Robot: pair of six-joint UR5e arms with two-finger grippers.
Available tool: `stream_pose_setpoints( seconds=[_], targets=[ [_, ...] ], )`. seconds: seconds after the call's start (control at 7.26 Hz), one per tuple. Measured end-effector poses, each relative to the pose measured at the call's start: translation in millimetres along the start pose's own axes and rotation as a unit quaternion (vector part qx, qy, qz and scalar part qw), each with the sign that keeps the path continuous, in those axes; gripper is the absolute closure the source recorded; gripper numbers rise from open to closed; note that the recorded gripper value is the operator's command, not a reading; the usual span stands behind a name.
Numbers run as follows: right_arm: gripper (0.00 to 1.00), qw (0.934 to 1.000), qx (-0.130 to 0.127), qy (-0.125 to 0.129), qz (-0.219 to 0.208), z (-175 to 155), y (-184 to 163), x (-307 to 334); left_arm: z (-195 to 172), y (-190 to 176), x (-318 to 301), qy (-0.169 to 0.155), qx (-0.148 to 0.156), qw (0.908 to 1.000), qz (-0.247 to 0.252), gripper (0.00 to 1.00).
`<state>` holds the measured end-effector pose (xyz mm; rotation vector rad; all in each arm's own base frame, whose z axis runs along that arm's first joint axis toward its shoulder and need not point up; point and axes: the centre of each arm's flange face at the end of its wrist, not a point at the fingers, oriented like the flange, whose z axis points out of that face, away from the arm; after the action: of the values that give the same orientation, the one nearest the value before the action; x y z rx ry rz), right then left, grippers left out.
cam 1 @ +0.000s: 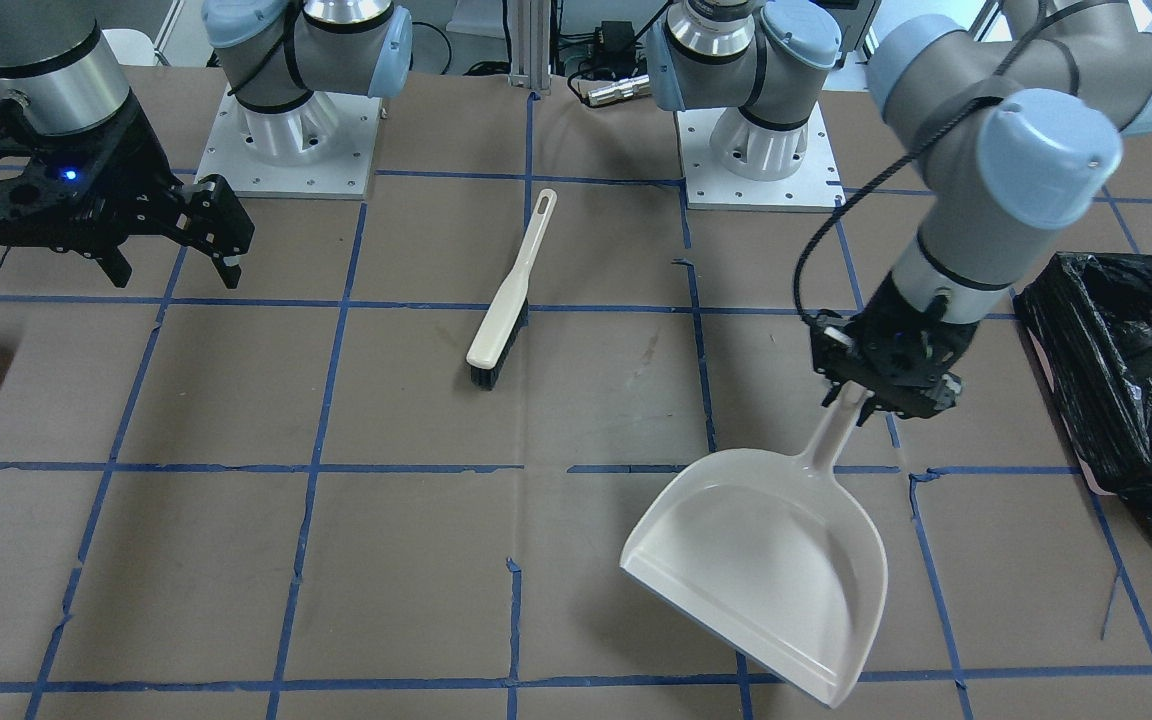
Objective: Sweep and dump trash in nearest bin
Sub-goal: 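Drag the dustpan with the left gripper beside the potato and chunks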
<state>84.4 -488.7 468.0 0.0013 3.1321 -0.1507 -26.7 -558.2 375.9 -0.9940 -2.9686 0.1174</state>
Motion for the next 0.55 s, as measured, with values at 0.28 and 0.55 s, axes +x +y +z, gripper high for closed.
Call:
stream_pose_setpoints(
  seconds=[0.28, 0.55],
  targets=[
    [0.00, 1.0000, -0.001, 0.000, 0.002, 0, 1, 0, -4, 54, -78, 0.004, -0.006, 0.9976, 0.068, 0.92],
    [0.00, 1.0000, -0.003, -0.002, 0.007, 0, 3, -9, 4, 88, -139, 0.005, -0.013, 0.9895, 0.144, 0.93]
  ],
)
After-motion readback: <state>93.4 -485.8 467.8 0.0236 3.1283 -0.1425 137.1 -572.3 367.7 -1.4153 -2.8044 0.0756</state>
